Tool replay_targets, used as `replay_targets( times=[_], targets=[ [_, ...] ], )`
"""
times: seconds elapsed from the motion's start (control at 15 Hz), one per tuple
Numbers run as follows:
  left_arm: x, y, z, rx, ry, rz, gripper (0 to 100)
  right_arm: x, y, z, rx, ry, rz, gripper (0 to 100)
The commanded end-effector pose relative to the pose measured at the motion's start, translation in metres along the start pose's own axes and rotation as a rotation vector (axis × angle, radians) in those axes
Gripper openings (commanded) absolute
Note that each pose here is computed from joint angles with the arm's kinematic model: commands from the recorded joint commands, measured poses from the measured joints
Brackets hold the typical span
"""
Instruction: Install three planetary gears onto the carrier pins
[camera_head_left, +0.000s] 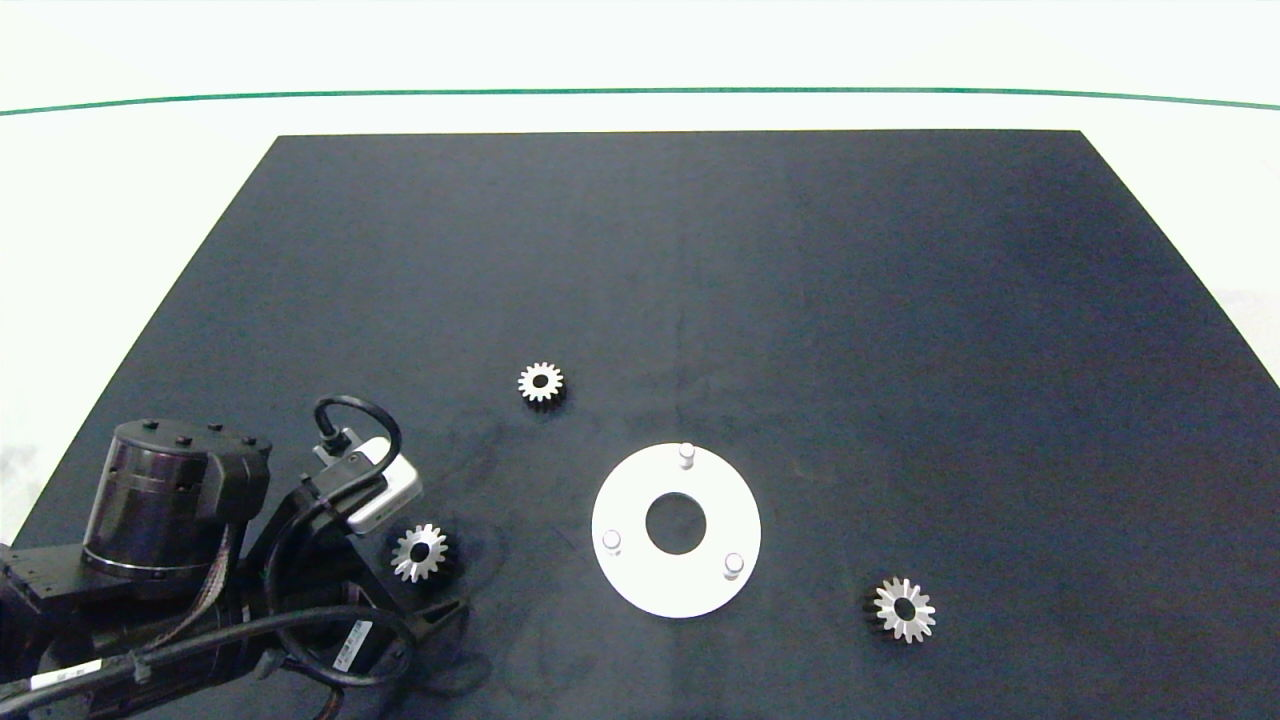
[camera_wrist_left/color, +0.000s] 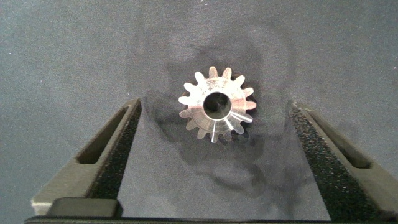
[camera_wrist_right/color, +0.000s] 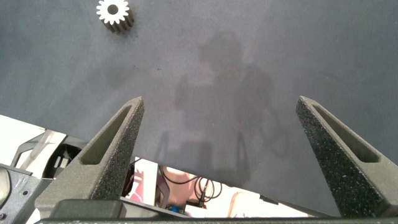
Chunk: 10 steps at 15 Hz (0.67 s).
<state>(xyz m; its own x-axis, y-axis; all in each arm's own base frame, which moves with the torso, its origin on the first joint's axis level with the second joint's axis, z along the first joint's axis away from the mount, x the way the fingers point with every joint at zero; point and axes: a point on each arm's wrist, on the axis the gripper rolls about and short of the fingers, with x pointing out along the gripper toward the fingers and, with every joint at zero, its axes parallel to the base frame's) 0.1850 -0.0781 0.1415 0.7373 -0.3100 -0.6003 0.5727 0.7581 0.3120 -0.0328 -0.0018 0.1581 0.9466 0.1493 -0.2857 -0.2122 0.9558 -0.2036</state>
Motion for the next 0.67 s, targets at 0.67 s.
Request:
replay_targets(
  times=[0.67],
  targets=[
    [0.0072, 0.0022, -0.0007, -0.003, -0.005, 0.011, 73, 0.0008, -0.0002, 0.0007, -0.010, 0.007, 0.001, 100]
  ],
)
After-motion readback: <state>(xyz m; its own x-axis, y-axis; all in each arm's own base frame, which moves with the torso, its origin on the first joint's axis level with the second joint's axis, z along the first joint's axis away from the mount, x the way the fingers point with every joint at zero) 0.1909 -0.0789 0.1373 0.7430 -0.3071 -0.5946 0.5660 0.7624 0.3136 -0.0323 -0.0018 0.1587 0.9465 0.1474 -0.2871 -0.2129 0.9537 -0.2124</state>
